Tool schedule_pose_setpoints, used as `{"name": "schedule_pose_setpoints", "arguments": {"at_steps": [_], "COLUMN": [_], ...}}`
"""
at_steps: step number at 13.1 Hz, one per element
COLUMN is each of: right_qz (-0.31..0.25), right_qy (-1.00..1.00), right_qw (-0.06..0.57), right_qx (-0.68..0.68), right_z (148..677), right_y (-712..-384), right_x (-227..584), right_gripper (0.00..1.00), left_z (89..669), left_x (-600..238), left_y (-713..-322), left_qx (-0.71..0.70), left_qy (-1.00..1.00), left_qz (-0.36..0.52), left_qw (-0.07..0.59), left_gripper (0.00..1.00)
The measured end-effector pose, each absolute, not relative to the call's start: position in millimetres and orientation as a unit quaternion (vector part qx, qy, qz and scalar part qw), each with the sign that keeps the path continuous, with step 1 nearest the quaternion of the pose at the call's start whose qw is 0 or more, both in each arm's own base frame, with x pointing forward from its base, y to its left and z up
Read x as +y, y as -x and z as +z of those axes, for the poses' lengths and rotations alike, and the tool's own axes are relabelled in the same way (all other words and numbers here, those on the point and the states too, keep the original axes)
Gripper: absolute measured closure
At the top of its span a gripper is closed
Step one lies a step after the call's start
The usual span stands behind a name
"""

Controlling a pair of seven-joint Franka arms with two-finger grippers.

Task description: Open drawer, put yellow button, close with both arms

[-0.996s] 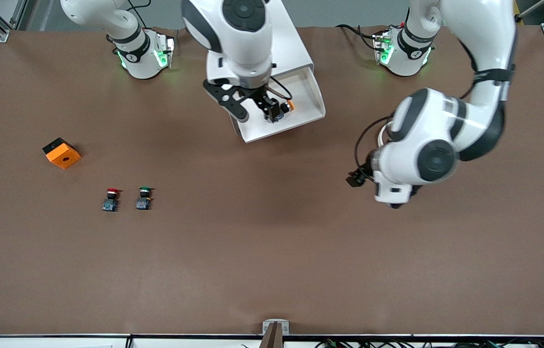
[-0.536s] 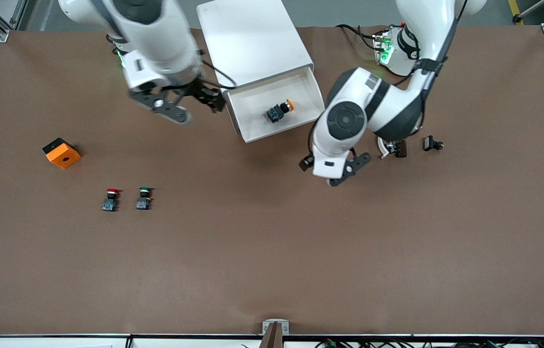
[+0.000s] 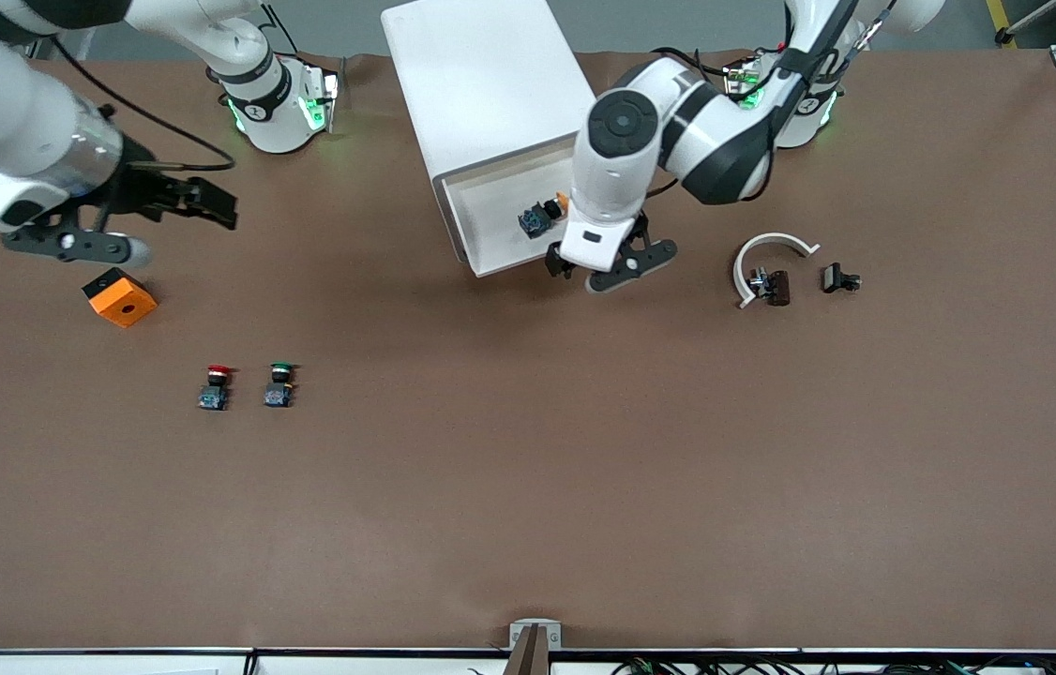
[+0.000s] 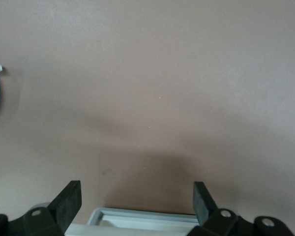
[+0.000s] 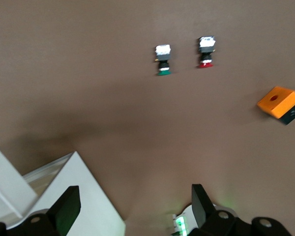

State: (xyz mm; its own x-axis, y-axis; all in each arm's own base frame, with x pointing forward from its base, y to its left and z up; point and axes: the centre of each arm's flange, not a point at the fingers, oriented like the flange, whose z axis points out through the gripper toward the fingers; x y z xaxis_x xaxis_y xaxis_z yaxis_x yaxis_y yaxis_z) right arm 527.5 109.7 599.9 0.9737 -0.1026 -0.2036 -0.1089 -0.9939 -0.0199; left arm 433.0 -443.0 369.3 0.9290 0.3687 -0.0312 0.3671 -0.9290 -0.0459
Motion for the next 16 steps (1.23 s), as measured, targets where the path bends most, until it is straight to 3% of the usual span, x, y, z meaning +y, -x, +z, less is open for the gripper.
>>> {"name": "schedule_pose_setpoints", "arguments": {"at_steps": [4, 10, 16], "right_qz": [0.093, 0.07, 0.039], "right_qy": [0.995, 0.997, 0.999], "right_qw": [0.0, -0.017, -0.018], "right_qx": [0.024, 0.006, -0.024], "right_z": [600.2, 603.5, 627.7], "right_y": [-531.2, -535.1, -511.6], "right_x": [74.9, 66.2, 44.6], "right_gripper": [0.0, 0.0, 0.0], "left_z": [345.4, 346.7, 340.4], "left_x": [-449.6, -481.2, -506.0], "left_y": [-429.0, -391.7, -350.0], "left_qx": [-0.166, -0.161, -0.156], "left_qy": [0.985, 0.985, 0.981], "left_qz": [0.014, 0.063, 0.116], "left_qw": [0.036, 0.011, -0.002], "left_gripper": [0.0, 0.0, 0.0]}}
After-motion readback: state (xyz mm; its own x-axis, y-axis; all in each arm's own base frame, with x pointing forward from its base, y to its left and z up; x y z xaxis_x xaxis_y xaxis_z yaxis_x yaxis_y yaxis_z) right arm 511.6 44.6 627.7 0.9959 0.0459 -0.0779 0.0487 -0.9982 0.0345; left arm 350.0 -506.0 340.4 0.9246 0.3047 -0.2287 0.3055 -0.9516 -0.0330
